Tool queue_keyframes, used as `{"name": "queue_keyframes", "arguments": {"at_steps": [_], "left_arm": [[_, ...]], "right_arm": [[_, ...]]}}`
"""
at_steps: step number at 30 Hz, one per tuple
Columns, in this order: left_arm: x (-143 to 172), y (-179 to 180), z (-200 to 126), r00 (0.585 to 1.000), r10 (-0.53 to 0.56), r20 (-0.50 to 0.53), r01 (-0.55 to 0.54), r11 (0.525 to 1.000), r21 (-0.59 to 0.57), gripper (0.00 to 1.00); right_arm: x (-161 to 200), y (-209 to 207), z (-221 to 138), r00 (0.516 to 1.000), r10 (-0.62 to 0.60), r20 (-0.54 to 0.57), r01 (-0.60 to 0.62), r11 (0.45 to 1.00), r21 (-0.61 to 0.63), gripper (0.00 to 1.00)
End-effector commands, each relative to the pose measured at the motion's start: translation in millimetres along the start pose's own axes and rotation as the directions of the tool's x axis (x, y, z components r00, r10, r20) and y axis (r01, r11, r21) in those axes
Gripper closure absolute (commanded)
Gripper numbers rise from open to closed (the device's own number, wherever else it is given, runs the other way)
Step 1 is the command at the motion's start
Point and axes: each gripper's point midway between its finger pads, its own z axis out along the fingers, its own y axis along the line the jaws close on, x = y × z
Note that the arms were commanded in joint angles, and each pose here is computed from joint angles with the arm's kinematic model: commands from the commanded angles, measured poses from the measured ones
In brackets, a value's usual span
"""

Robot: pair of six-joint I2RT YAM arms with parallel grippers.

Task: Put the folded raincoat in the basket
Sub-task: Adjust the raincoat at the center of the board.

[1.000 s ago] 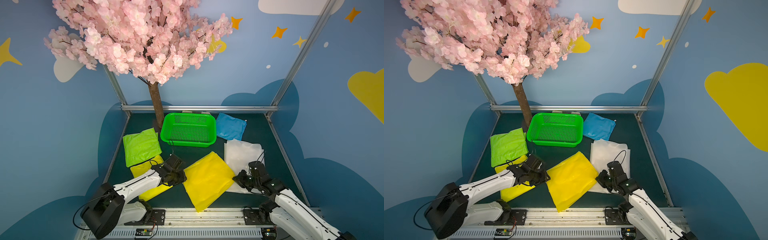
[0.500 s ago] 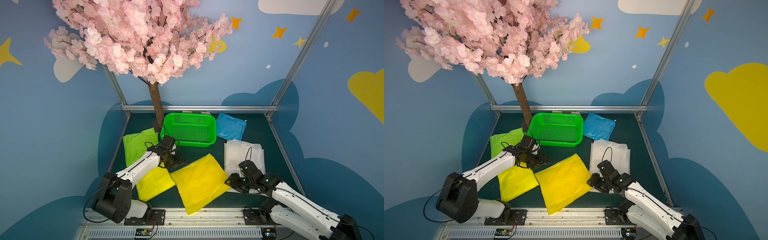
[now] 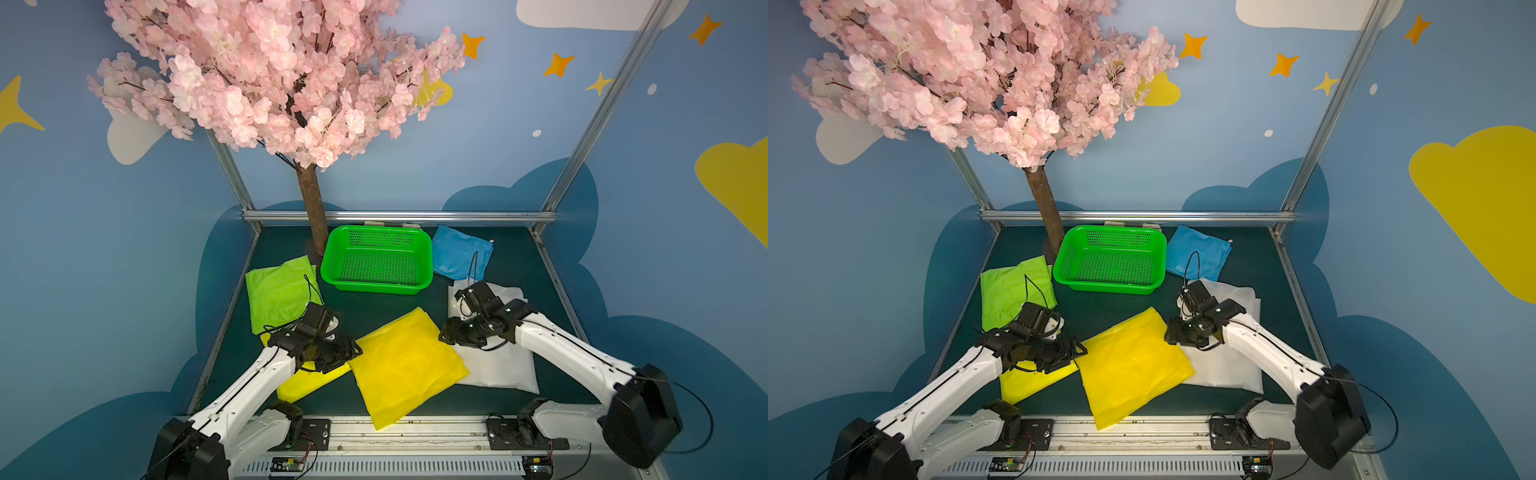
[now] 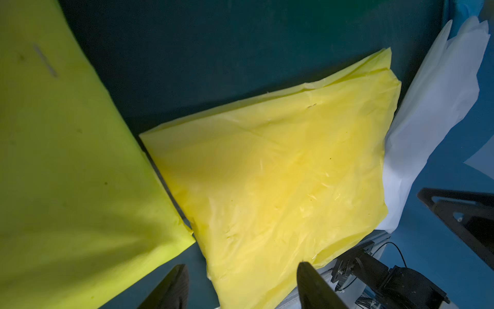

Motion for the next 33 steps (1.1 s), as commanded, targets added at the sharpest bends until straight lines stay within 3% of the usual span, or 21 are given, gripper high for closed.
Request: {"name": "queue_keyframes", "arguments": {"at_steps": [1, 4, 8, 18, 23, 29, 33], "left_arm": [[8.2, -1.9, 1.2, 0.999, -0.028, -0.025, 0.029, 0.999, 0.03, 0.32], [12.9, 0.7, 3.6, 0.999, -0.031, -0.037, 0.032, 0.999, 0.029, 0.32], [15.5, 3.8, 4.1, 0.999, -0.029, -0.033, 0.03, 0.999, 0.03, 0.32], [17.3, 4.8, 9.7, 0.999, -0.024, -0.047, 0.026, 0.999, 0.036, 0.32], [18.4, 5.9, 11.4, 0.998, -0.023, -0.051, 0.025, 0.999, 0.033, 0.32], [19.4, 6.3, 12.2, 0.998, -0.02, -0.053, 0.022, 0.999, 0.032, 0.32], [19.4, 5.9, 12.8, 0.998, -0.02, -0.057, 0.021, 0.999, 0.03, 0.32]], "right_arm": [[-13.5, 13.8, 22.7, 0.99, -0.085, -0.115, 0.076, 0.994, -0.084, 0.43], [-20.5, 14.0, 45.9, 0.982, -0.073, -0.172, 0.057, 0.994, -0.095, 0.48], [-28.7, 2.3, 56.6, 0.986, -0.076, -0.148, 0.072, 0.997, -0.035, 0.47], [-43.0, -4.1, 44.2, 0.988, -0.122, -0.099, 0.12, 0.992, -0.029, 0.42], [-42.0, -12.9, 55.4, 0.984, -0.111, -0.14, 0.11, 0.994, -0.017, 0.41], [-28.0, -12.6, 68.1, 0.977, -0.094, -0.191, 0.084, 0.995, -0.062, 0.47], [-22.4, -13.0, 70.6, 0.973, -0.101, -0.207, 0.087, 0.993, -0.074, 0.58]]}}
